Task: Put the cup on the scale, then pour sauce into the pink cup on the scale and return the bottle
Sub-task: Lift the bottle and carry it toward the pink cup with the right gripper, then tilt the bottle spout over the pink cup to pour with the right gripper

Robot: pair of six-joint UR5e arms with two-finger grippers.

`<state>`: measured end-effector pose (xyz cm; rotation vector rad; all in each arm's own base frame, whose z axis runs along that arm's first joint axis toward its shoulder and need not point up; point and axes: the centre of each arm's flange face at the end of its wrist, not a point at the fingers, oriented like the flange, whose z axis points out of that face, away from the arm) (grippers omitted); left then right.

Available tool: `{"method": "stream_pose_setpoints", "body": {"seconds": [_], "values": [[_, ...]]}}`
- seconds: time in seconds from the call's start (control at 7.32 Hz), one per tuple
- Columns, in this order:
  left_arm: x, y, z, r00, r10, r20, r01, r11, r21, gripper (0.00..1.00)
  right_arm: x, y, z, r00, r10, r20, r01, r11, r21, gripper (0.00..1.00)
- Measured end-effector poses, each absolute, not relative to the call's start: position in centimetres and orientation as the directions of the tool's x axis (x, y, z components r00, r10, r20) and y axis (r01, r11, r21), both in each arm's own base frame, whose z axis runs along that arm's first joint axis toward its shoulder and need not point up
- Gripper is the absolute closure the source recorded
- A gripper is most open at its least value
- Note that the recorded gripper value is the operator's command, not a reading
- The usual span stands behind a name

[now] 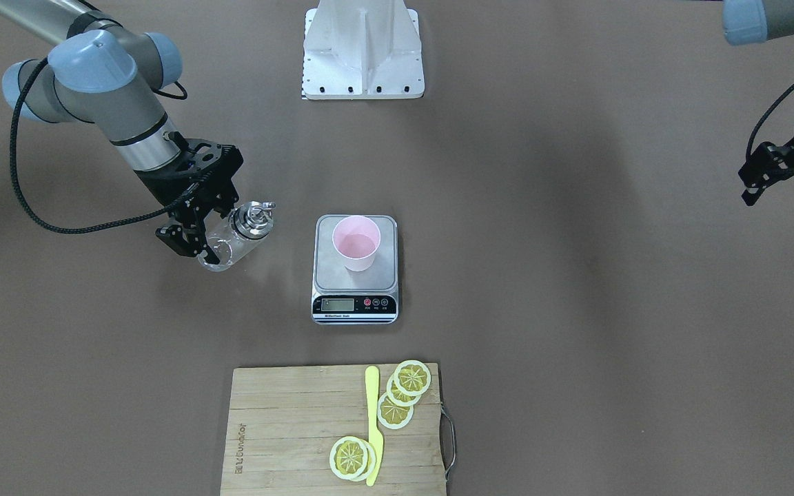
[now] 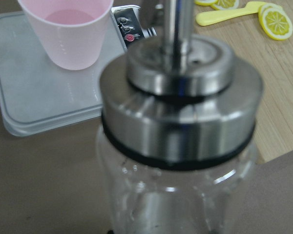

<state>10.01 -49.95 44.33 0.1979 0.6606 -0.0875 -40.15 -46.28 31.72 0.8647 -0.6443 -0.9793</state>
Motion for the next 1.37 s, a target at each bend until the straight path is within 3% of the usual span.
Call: {"method": "stream_pose_setpoints", "body": {"seconds": [0.41, 1.37], "values": [[9.0, -50.4, 46.5, 0.805, 0.033, -0.592, 0.090, 0.980, 0.176, 0.02, -40.3, -44.5, 28.6, 0.410, -0.912, 0.025, 0.557, 0.272, 0.785, 1.00], [1.7, -50.2, 52.5, 0.795, 0.233, -0.559, -0.092, 0.959, 0.269, 0.02, -43.8, -46.3, 23.1, 0.457, -0.889, -0.024, 0.678, 0.330, 0.657, 1.00]]}}
